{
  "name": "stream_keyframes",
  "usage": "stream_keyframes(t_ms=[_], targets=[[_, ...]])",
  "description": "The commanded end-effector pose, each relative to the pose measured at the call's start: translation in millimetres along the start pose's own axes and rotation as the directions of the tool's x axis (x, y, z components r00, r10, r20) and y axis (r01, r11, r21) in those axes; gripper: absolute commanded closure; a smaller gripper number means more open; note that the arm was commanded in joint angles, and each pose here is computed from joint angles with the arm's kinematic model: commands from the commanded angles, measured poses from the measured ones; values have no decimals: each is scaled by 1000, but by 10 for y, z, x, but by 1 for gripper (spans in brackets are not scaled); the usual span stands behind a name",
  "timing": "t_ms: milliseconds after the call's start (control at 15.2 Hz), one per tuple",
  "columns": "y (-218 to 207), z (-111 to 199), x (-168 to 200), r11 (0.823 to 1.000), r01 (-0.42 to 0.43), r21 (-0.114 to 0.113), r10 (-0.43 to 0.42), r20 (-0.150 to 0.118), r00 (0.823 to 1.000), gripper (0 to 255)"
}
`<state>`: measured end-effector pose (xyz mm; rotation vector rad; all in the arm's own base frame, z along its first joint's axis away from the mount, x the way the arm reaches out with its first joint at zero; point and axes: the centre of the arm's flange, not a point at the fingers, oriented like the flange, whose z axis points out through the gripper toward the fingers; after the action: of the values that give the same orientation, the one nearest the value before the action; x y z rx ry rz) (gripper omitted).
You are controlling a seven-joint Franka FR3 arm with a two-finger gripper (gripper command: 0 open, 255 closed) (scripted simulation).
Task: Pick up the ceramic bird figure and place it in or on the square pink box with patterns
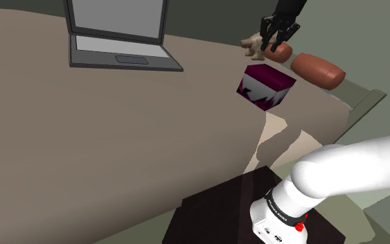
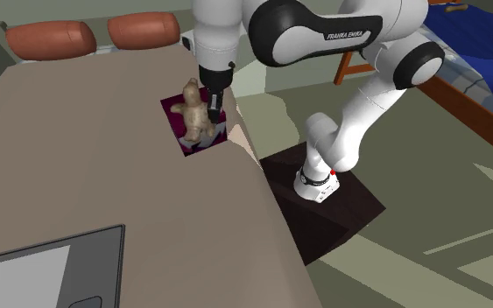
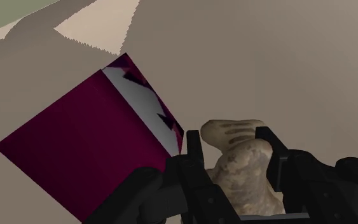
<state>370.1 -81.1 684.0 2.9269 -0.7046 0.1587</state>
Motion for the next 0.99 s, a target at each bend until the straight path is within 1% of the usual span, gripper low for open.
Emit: stream_keyframes(t_ms=[0,924], targets=[[236,40,90,1000,1,0,-1,-1,1000,255],[1930,386,782,1000,1,0,-1,-1,1000,255]])
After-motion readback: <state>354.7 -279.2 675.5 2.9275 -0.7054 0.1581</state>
